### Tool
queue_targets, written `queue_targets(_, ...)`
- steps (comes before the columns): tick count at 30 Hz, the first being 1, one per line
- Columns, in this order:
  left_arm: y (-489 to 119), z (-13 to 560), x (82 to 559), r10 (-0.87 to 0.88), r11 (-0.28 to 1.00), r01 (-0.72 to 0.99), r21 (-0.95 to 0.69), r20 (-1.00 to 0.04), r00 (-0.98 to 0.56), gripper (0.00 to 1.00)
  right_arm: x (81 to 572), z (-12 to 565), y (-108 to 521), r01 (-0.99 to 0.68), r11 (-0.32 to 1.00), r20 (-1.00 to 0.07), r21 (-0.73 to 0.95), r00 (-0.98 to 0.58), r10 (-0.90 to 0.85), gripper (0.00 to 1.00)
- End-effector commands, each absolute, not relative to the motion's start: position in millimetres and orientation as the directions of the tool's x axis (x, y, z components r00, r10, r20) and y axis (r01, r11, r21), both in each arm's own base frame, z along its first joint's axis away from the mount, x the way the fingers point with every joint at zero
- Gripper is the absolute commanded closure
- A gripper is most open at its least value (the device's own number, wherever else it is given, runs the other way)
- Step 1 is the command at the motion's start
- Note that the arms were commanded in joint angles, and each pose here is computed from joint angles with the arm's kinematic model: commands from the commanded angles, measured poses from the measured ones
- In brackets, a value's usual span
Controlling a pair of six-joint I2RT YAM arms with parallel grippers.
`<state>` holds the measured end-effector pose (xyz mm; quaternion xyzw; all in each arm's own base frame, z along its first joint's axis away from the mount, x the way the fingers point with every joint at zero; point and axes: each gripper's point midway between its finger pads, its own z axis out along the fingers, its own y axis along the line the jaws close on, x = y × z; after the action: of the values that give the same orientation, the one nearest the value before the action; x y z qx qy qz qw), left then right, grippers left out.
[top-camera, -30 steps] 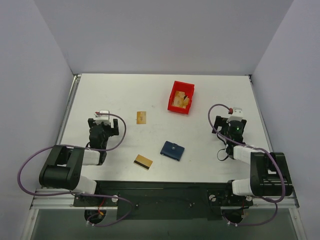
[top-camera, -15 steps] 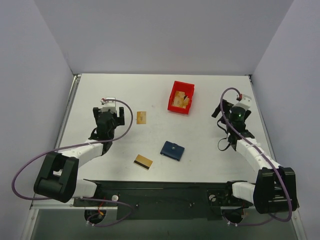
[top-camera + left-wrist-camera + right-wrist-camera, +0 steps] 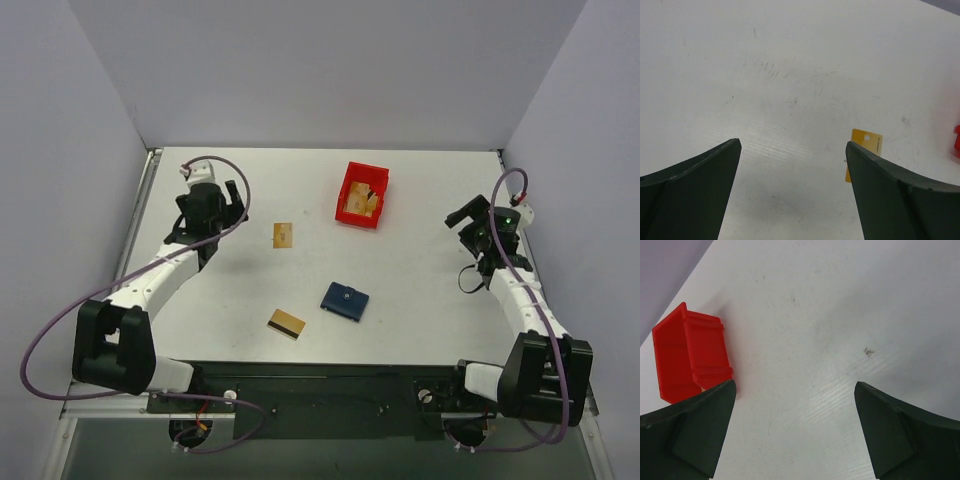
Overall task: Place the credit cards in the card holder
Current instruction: Pick up the card holder from the center of the board.
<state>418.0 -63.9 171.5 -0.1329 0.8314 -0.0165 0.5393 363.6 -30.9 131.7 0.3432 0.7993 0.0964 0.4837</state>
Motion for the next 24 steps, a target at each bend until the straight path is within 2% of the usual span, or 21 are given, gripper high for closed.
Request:
queue_targets(1, -52.5, 174.7, 404.5, -0.421, 0.903, -0.273, -0.331, -0.806, -0.416, 0.03, 366.7, 121.4, -10.3, 0.436, 0.682, -0.570, 0.588, -0.375, 0.731, 0.00)
queue_targets(9, -35.8, 188.7, 389.8, -0.564, 0.820, -0.317, -0.477, -0.766, -0.308, 0.03, 359.8, 117.5, -5.3, 0.428, 0.708, -0.606, 0.562, -0.369, 0.705, 0.00)
queue_targets(12, -40.4, 195.2, 389.5, -0.587, 0.808, -0.271, -0.523, -0.753, -0.297, 0.03, 359.4, 117.1, 1.3, 0.398, 0.726, -0.616, 0.561, -0.386, 0.687, 0.00)
queue_targets(17, -63.4, 224.3, 386.0, -0.539, 0.838, -0.076, -0.541, -0.795, -0.279, 0.06, 348.7, 111.4, 35.0, 0.349, 0.846, -0.654, 0.404, -0.536, 0.534, 0.06)
queue_targets(21, -68.1, 226.4, 374.7, -0.472, 0.875, -0.050, -0.482, -0.826, -0.308, 0.07, 312.9, 94.5, 87.6, 0.252, 0.925, -0.662, 0.284, -0.647, 0.379, 0.06)
queue_targets(24, -93.5, 222.4, 362.0, -0.389, 0.907, 0.004, -0.421, -0.842, -0.373, 0.11, 283.5, 81.3, 112.2, 0.198, 0.939, -0.643, 0.280, -0.688, 0.337, 0.08)
